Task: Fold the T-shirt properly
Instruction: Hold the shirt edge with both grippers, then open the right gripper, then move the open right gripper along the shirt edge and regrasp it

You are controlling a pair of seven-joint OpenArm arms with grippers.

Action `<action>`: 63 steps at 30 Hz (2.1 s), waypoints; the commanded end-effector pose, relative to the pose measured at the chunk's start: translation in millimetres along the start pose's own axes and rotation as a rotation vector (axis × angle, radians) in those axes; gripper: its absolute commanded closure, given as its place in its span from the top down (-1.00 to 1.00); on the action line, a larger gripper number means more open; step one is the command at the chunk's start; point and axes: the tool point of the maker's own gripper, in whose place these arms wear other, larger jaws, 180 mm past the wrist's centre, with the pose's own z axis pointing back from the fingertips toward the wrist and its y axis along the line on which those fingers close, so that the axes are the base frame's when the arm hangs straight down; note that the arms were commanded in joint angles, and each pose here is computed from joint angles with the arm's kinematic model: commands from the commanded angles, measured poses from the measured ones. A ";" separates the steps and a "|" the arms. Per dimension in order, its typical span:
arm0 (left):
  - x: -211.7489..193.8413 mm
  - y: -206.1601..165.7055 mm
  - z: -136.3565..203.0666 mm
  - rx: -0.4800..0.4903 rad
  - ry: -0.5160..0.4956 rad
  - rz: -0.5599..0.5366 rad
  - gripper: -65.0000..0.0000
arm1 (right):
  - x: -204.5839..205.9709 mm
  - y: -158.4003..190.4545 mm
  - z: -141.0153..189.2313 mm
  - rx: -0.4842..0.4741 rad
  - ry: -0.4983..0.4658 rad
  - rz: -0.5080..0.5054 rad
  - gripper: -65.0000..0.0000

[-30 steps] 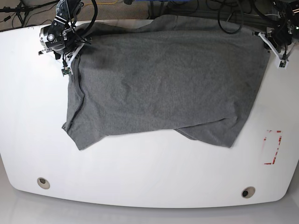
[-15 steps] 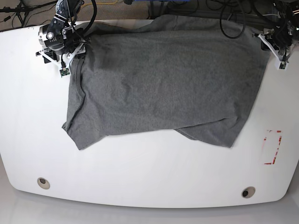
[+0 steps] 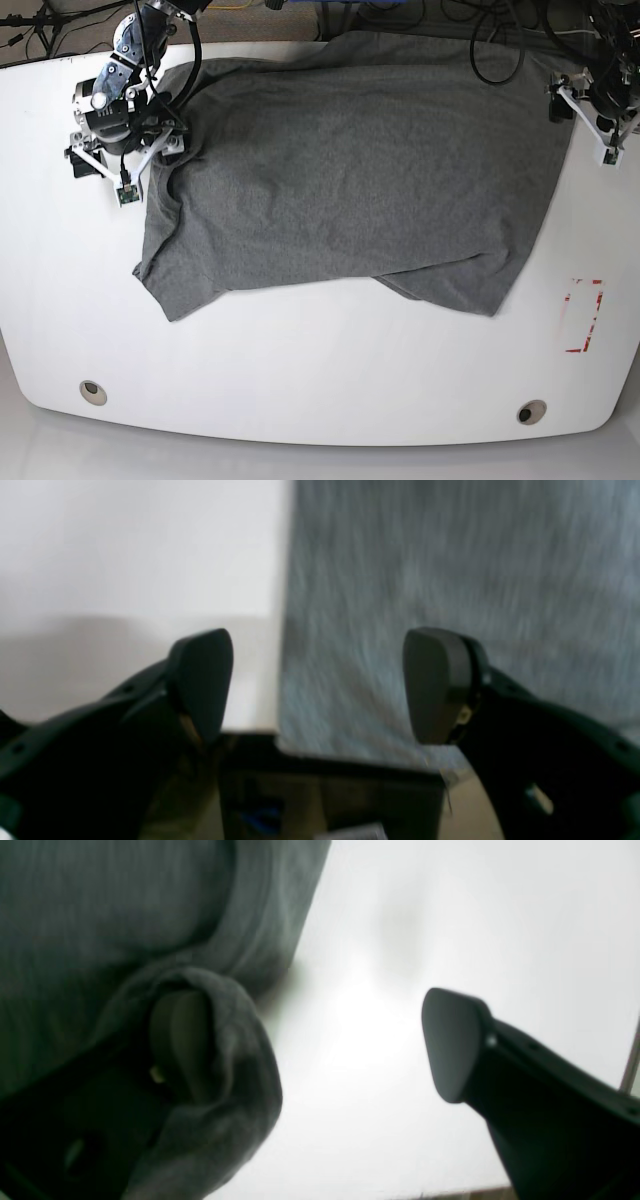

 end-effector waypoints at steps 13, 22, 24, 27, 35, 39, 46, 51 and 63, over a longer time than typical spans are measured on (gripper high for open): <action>43.9 12.7 10.6 0.036 -0.120 -0.002 0.54 | 11.9 -8.5 3.8 -0.024 0.029 0.107 0.84; 49.4 9.2 8.8 0.026 -0.131 -0.004 0.54 | 0.2 11.4 2.9 0.022 0.072 0.073 0.84; 50.4 8.5 8.5 0.024 -0.134 -0.004 0.54 | 9.3 14.8 2.3 0.030 0.045 0.064 0.84; 57.2 5.5 8.1 0.018 -0.149 -0.009 0.54 | 16.9 13.8 2.2 0.027 0.039 0.058 0.84; 59.4 6.1 7.5 0.019 -0.153 -0.010 0.54 | 39.9 11.0 0.8 0.025 -0.034 0.048 0.84; 59.3 5.9 7.3 0.019 -0.152 -0.011 0.54 | 60.6 9.1 -6.6 0.034 -0.079 0.034 0.84; 72.2 6.5 9.0 0.021 -0.185 -0.009 0.54 | 92.2 13.5 -28.6 0.089 -0.144 0.009 0.84; 72.8 6.5 9.1 0.021 -0.186 -0.009 0.54 | 108.4 11.1 -48.1 0.126 -0.170 0.002 0.84; 72.8 6.5 9.1 0.021 -0.186 -0.009 0.53 | 129.9 19.9 -88.8 0.235 -0.261 -0.046 0.84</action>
